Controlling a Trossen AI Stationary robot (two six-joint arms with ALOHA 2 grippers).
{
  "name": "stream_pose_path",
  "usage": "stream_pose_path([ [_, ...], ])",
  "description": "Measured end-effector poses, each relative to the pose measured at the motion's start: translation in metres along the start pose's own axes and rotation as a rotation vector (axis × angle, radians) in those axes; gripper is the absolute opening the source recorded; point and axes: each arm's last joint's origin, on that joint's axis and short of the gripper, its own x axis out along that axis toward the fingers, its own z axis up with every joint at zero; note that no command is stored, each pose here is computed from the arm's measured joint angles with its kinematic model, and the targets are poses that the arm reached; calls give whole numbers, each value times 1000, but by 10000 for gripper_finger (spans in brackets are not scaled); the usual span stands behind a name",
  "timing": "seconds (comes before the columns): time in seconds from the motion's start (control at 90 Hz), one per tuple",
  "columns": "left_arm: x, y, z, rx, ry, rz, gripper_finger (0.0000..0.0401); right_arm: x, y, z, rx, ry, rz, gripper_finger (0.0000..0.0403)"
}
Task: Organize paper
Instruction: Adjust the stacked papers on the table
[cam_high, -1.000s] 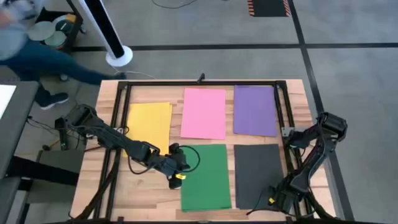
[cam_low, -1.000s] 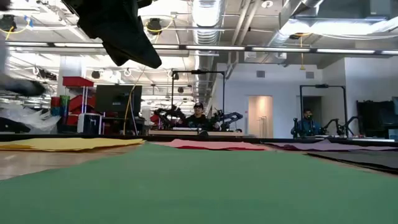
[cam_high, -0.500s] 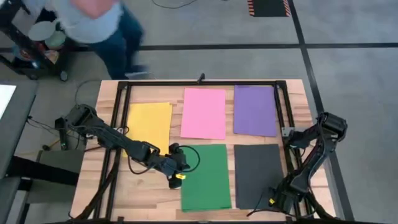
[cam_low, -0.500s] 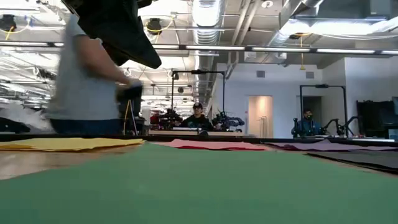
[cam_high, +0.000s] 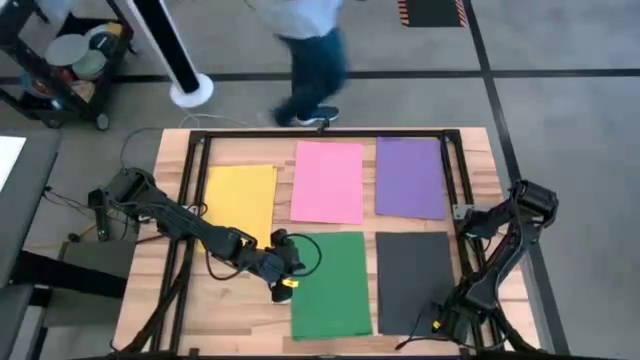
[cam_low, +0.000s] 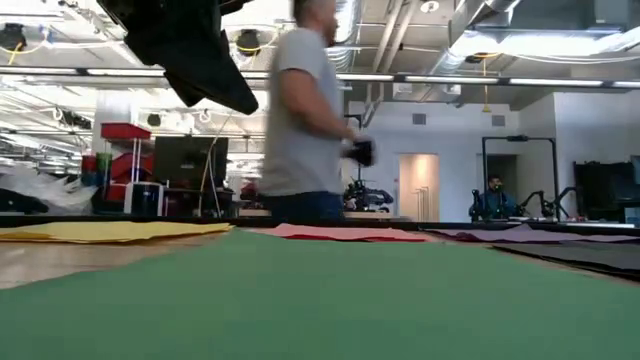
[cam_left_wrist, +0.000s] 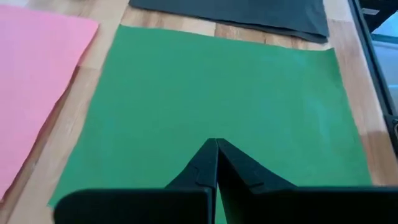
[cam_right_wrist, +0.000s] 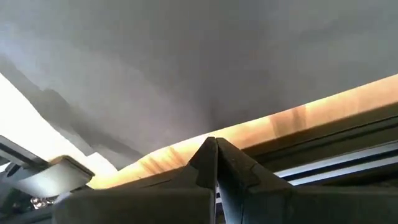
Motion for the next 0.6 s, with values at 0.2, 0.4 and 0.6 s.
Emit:
stream_pose_path([
  [0.2,0,0,0,-2,1,4,0,-1,0,4,5,11,12,0],
  [0.4,0,0,0,-2,0,5,0,-4,10,12,-51,-72,111,0],
  [0.6,-1,-1,-1,0,-4,9,0,-7,12,23,-56,-157,151,0],
])
